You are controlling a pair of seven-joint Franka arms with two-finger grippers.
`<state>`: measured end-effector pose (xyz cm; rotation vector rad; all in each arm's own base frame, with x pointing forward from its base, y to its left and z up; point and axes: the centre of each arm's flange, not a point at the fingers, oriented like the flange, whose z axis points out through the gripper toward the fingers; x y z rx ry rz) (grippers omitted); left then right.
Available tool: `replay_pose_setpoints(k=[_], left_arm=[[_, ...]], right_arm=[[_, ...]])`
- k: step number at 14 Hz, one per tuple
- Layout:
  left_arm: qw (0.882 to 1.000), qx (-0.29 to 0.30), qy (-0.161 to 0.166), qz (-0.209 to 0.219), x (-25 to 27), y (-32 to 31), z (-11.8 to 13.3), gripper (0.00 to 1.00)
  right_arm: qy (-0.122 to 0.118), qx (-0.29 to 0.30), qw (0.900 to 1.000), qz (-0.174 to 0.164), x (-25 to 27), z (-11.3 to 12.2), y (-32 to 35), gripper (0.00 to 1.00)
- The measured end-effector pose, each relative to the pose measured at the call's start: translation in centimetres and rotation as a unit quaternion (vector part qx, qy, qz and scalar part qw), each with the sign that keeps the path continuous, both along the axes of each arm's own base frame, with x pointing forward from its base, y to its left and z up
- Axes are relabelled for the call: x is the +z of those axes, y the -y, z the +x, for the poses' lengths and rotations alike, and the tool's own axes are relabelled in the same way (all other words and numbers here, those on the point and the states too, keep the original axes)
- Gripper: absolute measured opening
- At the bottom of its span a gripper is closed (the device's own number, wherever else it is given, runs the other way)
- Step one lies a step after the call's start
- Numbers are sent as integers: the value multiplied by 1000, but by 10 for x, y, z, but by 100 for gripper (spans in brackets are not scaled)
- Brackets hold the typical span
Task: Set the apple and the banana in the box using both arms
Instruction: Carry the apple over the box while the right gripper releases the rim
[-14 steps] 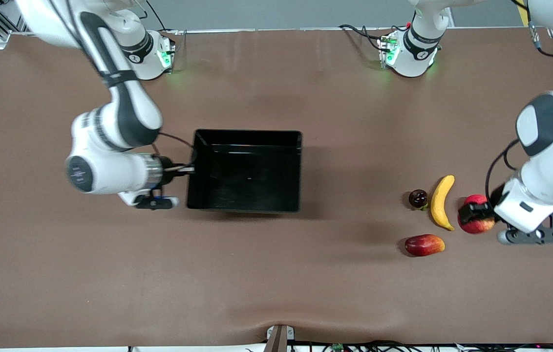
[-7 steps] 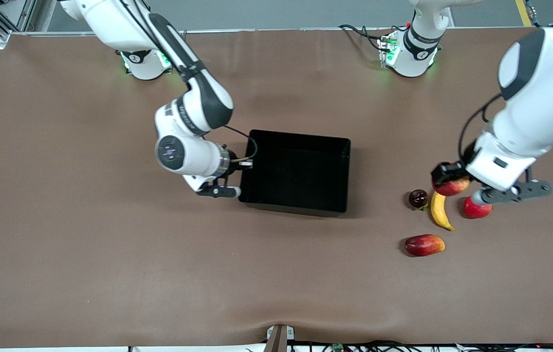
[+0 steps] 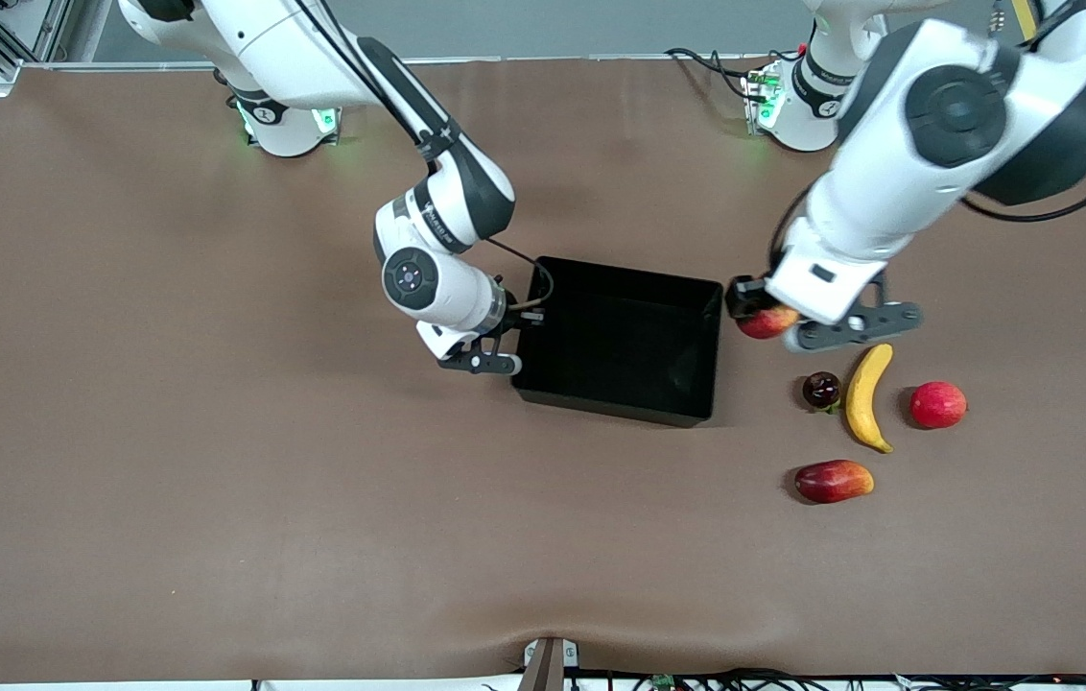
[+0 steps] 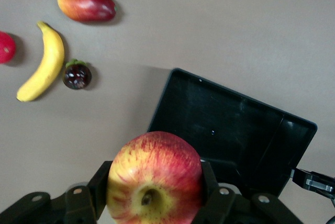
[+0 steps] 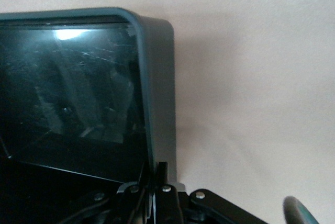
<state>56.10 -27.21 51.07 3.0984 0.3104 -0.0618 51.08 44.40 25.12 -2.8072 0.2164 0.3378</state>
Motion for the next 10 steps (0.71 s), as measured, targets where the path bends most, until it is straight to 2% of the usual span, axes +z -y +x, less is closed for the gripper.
replay_pose_setpoints(k=[2, 4, 8, 10], left_arm=[[1000, 7, -6, 1, -29, 10, -8, 70], [1000, 7, -12, 3, -60, 13, -15, 70], [1000, 2, -18, 2, -118, 13, -32, 70], [1000, 0, -6, -8, -143, 14, -40, 70]], right_arm=[[5, 1, 1000, 3, 3, 1, -4, 19], [4, 1, 1000, 6, 20, 13, -1, 40], [-40, 7, 999, 2, 98, 63, 43, 82], [-50, 5, 999, -9, 137, 84, 78, 100]])
